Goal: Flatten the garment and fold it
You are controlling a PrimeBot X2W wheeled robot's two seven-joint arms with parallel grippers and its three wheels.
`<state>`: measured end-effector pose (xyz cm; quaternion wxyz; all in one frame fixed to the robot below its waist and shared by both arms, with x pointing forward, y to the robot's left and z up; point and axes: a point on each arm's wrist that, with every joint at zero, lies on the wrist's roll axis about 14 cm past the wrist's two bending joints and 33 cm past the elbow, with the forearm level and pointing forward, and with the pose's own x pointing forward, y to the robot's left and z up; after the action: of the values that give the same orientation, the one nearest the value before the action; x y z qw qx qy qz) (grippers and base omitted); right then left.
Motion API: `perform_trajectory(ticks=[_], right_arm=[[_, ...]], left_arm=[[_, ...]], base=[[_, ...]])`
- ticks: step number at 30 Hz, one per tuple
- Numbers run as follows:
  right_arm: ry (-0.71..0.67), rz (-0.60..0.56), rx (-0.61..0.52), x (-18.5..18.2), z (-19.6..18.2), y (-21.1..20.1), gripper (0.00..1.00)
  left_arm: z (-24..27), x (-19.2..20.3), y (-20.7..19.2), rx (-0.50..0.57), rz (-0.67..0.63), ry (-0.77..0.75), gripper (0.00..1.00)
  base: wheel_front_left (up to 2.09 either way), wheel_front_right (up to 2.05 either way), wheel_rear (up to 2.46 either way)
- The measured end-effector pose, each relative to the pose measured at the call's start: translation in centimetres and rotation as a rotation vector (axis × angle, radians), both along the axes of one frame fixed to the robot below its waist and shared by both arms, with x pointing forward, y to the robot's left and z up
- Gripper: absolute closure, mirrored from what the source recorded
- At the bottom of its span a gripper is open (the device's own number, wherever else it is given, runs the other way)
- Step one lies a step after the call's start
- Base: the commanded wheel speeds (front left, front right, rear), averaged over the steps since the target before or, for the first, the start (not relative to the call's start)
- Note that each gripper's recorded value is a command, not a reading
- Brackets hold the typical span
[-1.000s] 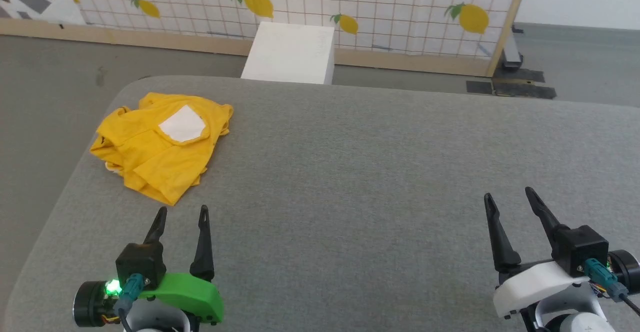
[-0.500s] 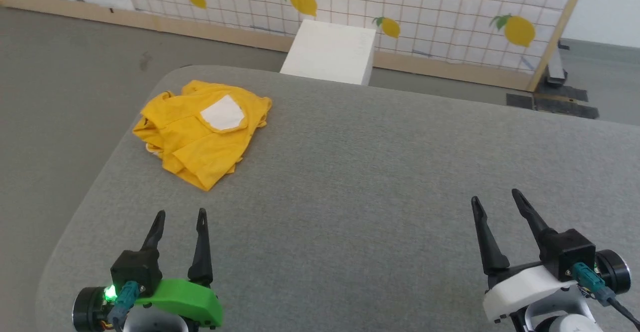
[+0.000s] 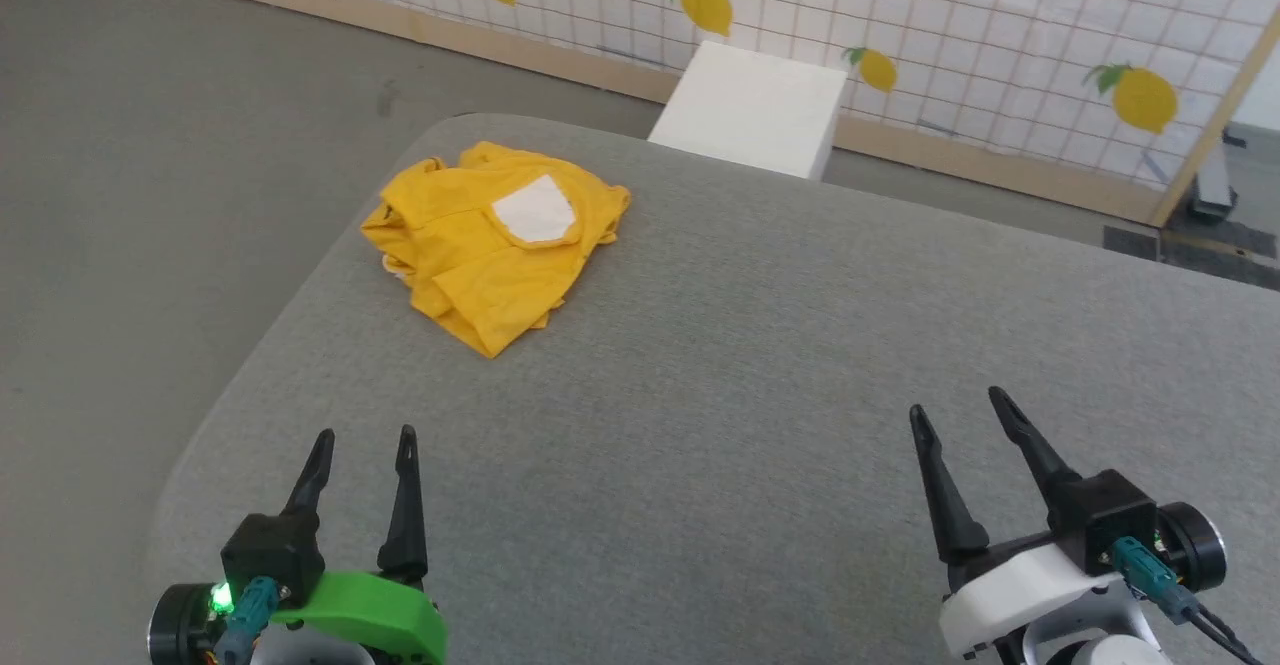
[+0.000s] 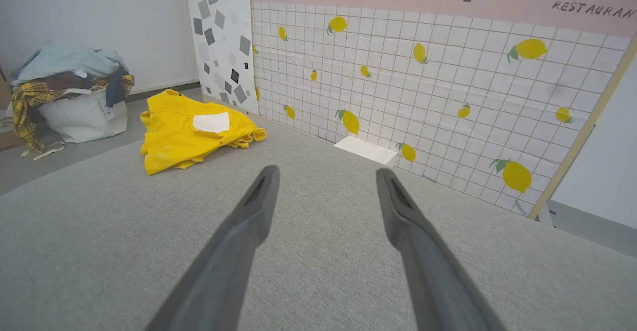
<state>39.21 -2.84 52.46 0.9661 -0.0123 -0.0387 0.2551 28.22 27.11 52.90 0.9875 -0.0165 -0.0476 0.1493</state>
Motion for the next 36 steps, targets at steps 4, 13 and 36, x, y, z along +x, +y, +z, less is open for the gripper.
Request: perform_trajectory(ticks=[4,13,36], right_arm=[[-0.001,0.05,0.002,-0.3,0.0,1.7,0.0],[-0.016,0.128,0.01,-0.9,0.4,4.3,0.0],[-0.037,0.229,0.028,-1.6,0.4,7.6,0.0]], left_arm=[[-0.2,-1.3,0.8,-0.003,0.034,-0.001,0.0],[-0.2,-3.6,2.1,-0.005,0.089,-0.02,0.0],[0.0,-6.6,3.6,-0.036,0.167,-0.073,0.0]], base=[[0.0,0.0,0.0],[0.0,0.0,0.0],[0.0,0.0,0.0]])
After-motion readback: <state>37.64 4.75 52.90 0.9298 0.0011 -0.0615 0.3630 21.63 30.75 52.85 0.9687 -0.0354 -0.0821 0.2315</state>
